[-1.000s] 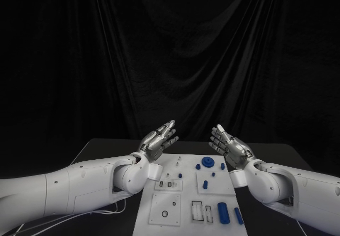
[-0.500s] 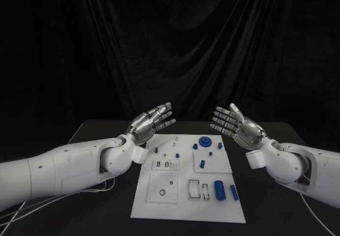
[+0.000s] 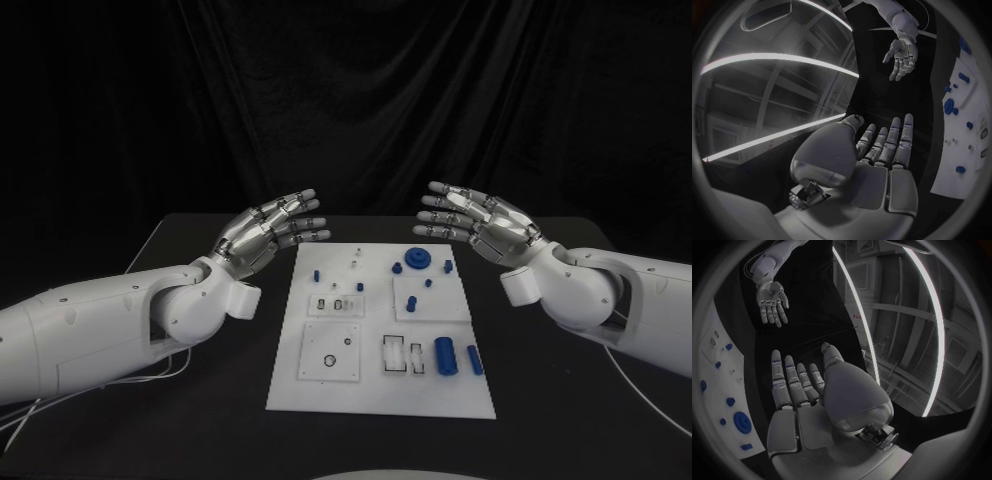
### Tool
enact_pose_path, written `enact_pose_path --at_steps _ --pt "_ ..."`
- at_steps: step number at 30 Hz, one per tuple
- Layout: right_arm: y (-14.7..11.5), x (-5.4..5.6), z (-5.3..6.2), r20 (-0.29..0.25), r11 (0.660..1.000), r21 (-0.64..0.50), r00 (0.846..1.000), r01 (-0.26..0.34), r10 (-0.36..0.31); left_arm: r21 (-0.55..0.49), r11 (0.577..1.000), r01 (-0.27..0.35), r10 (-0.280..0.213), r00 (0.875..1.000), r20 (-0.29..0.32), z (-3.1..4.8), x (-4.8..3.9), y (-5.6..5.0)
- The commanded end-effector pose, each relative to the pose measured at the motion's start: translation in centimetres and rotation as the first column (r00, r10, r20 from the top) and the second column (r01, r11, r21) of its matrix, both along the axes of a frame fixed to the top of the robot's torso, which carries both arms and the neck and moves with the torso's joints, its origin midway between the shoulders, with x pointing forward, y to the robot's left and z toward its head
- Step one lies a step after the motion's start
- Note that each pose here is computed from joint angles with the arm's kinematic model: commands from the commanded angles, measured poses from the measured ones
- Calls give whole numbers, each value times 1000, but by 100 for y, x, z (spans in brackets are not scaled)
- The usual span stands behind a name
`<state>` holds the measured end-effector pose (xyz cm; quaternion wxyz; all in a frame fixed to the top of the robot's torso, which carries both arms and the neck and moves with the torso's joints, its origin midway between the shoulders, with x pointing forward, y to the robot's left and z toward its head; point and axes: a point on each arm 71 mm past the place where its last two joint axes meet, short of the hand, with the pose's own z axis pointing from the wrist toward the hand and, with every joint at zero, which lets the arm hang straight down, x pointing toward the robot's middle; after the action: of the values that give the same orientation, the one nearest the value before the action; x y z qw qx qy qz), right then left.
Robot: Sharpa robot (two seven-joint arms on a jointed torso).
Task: Assemble the parts on the task board
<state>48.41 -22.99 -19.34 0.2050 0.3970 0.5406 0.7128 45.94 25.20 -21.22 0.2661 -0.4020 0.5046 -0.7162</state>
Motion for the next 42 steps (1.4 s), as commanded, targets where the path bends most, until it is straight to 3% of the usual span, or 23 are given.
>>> enact_pose_path --at_steps 1,7,9,13,18,22,23,24,26,27,29,31,33,34,37,42 --pt "-67 9 85 80 992 -123 997 4 6 -78 994 -70 81 985 150 149 -70 92" --pt "-114 104 293 193 959 -279 981 42 13 -83 991 -103 116 980 162 199 -171 219" --pt "-116 132 363 231 933 -354 972 59 26 -85 991 -106 119 979 163 208 -192 239" --pt "-97 178 502 317 845 -524 945 108 76 -92 990 -106 121 979 167 226 -230 255" --pt "-41 229 675 439 665 -713 882 223 174 -106 989 -102 119 979 167 263 -312 261" --pt "3 269 772 509 513 -792 822 332 253 -117 988 -96 115 979 165 299 -391 264" --pt "18 282 795 528 457 -809 800 371 285 -120 988 -95 114 980 165 312 -416 265" --pt "27 288 804 535 429 -815 789 389 302 -122 988 -95 114 980 165 318 -427 266" --pt "59 304 823 547 336 -832 755 442 360 -126 988 -94 114 980 165 336 -458 269" --pt "66 306 826 549 318 -833 749 453 372 -127 988 -94 114 980 165 338 -463 270" --pt "100 313 833 551 249 -834 722 492 419 -129 987 -94 115 980 164 347 -479 275" --pt "153 316 840 551 174 -823 687 541 474 -132 987 -95 116 980 163 355 -491 283" --pt "209 315 849 553 121 -803 654 583 517 -136 986 -98 119 980 161 360 -500 294" --pt "253 312 855 553 89 -785 630 613 545 -138 985 -99 121 980 160 362 -503 298" --pt "325 303 860 548 47 -759 598 650 585 -142 985 -100 123 980 158 366 -510 305" --pt "421 292 853 532 14 -743 578 669 619 -145 984 -102 125 980 157 372 -521 317"
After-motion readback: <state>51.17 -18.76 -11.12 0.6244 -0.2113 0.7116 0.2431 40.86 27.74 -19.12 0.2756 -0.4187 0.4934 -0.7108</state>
